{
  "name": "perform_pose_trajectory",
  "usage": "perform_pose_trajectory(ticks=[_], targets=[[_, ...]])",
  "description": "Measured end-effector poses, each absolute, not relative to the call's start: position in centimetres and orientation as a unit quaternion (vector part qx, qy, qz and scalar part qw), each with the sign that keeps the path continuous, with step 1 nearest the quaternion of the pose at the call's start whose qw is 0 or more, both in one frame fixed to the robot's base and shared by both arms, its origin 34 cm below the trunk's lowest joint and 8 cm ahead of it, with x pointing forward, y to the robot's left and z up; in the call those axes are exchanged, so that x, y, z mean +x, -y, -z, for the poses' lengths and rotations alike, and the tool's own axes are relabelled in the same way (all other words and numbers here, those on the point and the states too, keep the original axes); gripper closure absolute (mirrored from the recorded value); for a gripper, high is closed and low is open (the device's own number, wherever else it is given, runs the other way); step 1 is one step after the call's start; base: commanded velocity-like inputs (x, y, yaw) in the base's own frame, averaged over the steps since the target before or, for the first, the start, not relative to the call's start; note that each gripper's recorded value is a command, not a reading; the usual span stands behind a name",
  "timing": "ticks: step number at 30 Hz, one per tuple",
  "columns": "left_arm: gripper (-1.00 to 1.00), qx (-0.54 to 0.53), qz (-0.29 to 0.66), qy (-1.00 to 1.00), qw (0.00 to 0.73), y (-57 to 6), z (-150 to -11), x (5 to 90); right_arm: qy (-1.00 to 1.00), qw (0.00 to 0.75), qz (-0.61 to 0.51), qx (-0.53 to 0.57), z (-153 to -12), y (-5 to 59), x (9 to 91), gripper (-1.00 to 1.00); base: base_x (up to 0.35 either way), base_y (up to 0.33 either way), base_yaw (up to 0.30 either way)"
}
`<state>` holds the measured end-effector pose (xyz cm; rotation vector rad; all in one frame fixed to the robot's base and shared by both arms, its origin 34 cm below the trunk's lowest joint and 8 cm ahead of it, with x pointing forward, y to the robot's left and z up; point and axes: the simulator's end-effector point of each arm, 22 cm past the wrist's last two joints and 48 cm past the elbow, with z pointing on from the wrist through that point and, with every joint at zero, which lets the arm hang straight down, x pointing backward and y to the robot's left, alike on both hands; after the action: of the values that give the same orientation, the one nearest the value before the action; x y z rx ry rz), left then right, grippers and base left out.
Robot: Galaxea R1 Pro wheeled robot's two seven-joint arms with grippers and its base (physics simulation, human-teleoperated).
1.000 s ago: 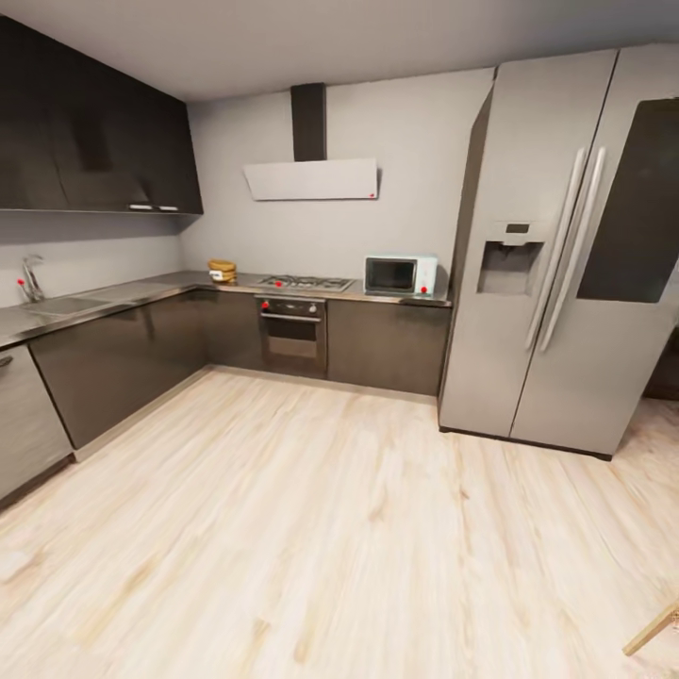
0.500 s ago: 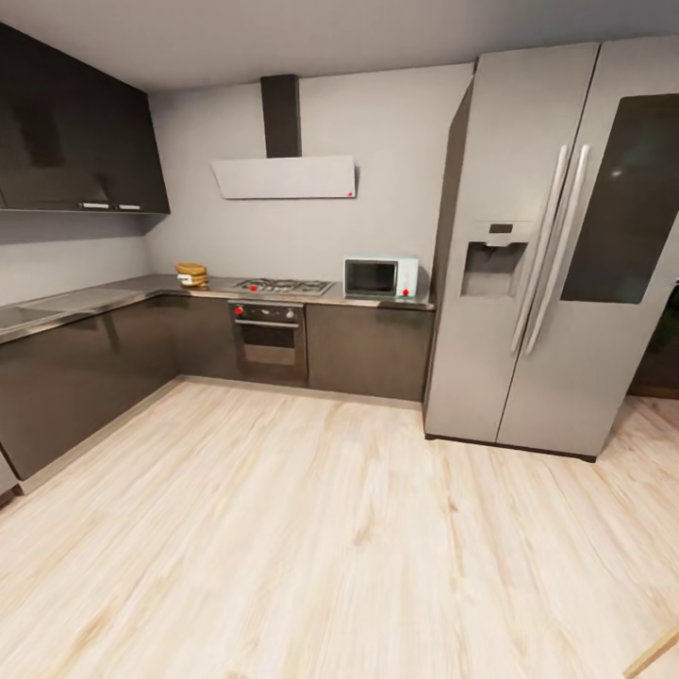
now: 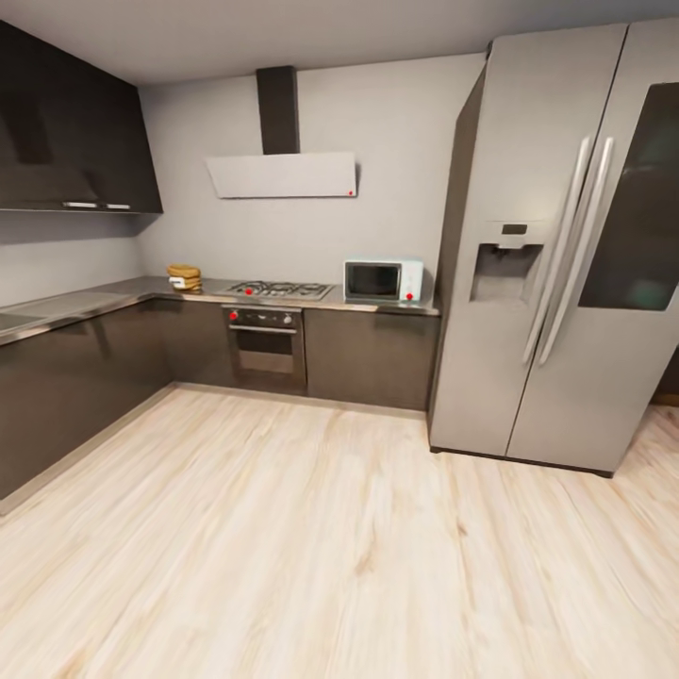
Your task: In the kitchen, take the popcorn bag from the countertop, put it into the microwave, and heat it until the popcorn is cooked so the cooked popcorn ends up inside the bag.
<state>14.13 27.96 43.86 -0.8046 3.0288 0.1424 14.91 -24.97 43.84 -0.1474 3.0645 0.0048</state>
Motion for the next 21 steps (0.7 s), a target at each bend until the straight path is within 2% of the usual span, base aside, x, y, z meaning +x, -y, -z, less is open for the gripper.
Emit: perform_pose_trajectory(ticks=[21], targets=[[-1.00, -0.258, -0.046, -0.965, 0.002, -27.99, -43.86, 14.12, -0.998, 0.037, -0.002, -0.048, -43.84, 24.95, 14.91, -1.00, 0.325, 0.000, 0.000]])
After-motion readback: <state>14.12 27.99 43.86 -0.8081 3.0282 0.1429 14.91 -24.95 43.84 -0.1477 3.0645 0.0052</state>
